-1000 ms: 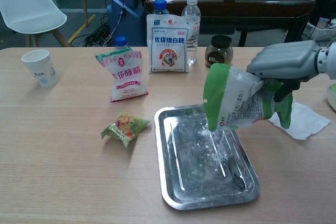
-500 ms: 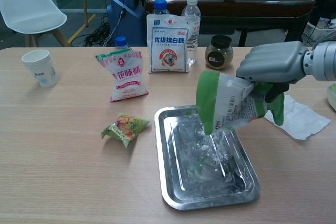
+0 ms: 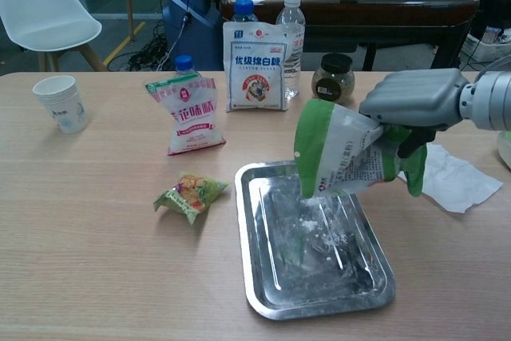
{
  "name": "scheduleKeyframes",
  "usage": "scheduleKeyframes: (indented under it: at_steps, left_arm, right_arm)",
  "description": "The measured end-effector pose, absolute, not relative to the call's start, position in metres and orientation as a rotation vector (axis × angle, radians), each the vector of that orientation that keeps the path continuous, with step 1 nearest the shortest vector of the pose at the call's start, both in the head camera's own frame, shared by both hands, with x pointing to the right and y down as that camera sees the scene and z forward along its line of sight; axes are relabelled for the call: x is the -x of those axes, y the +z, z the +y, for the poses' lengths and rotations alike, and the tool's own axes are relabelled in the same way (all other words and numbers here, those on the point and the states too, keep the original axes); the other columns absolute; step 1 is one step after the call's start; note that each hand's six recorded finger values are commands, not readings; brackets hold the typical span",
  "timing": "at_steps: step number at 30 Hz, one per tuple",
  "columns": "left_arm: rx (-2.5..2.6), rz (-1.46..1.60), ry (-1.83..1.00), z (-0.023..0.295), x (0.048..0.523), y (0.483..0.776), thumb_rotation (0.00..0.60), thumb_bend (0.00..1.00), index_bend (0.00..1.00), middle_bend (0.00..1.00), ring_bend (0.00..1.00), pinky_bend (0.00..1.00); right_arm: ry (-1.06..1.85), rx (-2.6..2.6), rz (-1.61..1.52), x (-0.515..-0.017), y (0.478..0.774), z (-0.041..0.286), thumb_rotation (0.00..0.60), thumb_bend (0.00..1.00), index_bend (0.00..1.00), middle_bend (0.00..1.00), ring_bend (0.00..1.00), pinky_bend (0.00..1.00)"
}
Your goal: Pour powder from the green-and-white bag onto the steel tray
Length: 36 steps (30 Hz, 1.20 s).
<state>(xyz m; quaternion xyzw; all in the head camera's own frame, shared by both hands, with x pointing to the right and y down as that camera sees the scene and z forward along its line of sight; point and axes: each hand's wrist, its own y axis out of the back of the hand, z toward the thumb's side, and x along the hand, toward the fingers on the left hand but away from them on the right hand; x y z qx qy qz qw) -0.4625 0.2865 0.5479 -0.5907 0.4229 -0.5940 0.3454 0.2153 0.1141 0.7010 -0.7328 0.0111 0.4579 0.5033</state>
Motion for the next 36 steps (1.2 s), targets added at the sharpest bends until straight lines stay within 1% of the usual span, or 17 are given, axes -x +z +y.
scheduleKeyframes:
  at_steps: [10,15,22,25,32,36]
  left_arm:
    - [1.55,1.082,-1.524,0.283,0.455,0.551,0.6,0.22,0.04,0.03,0.09,0.06]
    - [1.551,1.075,-1.521,0.281,0.452,0.551,0.6,0.22,0.04,0.03,0.09,0.06]
    - [1.558,1.068,-1.518,0.28,0.449,0.553,0.6,0.22,0.04,0.03,0.09,0.06]
    - [1.557,1.068,-1.519,0.28,0.449,0.553,0.6,0.22,0.04,0.03,0.09,0.06]
    - [1.553,1.07,-1.523,0.28,0.45,0.552,0.6,0.22,0.04,0.03,0.09,0.06]
    - [1.557,1.069,-1.523,0.28,0.45,0.553,0.6,0.22,0.04,0.03,0.09,0.06]
  right_arm:
    - [1.147,1.944,-0.334,-0.257,0.714,0.12,0.6,0.73,0.54,0.53,0.43,0.52]
    - [1.144,2.032,-0.527,-0.283,0.725,0.13,0.6,0.69,0.54,0.53,0.43,0.52]
    - [1.124,2.155,-0.745,-0.305,0.74,0.149,0.6,0.59,0.54,0.53,0.43,0.52]
    - [1.109,2.207,-0.831,-0.308,0.745,0.156,0.6,0.52,0.54,0.52,0.41,0.52]
    - [1.091,2.294,-0.962,-0.313,0.755,0.169,0.6,0.25,0.54,0.48,0.37,0.47]
    - [1.077,2.323,-0.994,-0.313,0.756,0.171,0.6,0.13,0.51,0.45,0.33,0.43]
